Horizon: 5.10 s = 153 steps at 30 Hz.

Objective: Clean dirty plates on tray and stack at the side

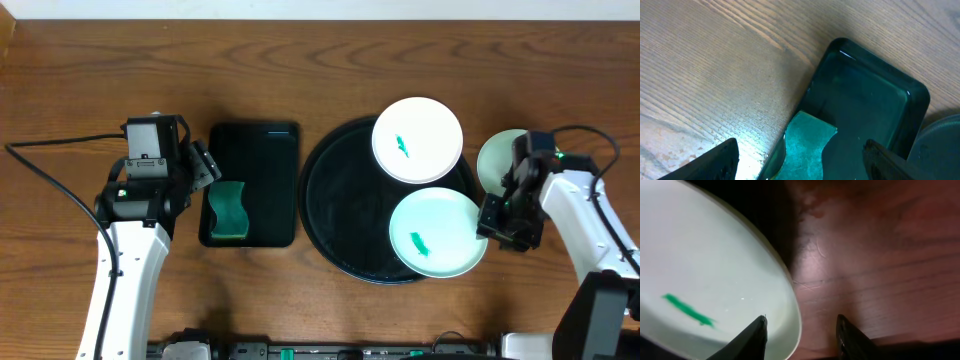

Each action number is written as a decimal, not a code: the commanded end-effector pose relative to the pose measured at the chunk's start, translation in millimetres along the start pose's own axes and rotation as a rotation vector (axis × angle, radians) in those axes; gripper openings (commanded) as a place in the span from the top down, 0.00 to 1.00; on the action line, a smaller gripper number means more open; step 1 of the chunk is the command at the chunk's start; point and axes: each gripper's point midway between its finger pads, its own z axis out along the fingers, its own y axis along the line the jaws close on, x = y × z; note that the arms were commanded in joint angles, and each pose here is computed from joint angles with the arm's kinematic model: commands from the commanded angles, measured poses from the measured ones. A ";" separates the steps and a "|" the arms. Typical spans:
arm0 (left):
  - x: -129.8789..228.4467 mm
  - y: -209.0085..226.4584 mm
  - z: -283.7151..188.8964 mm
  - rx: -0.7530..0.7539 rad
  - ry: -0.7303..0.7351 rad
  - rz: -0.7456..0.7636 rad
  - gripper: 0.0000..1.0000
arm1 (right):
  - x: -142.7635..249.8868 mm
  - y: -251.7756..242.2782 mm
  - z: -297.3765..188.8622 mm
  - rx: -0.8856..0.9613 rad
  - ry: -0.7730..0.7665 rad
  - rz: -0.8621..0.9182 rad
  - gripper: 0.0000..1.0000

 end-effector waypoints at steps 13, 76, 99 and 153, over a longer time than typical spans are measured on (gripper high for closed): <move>-6.6 -0.9 -3.7 -0.003 -0.020 -0.001 0.20 | 8.0 8.4 20.2 -0.049 0.016 0.045 0.99; -6.6 -0.9 -3.7 -0.003 -0.020 -0.001 0.20 | -8.9 165.0 5.5 -0.318 -0.316 -0.451 0.72; -6.6 -0.9 -3.7 -0.003 -0.020 -0.001 0.21 | -9.7 147.4 15.3 -0.211 -0.330 -0.547 0.78; -6.6 -0.9 -3.7 -0.003 -0.020 -0.001 0.21 | -20.0 154.1 37.4 -0.280 -0.426 -0.505 0.91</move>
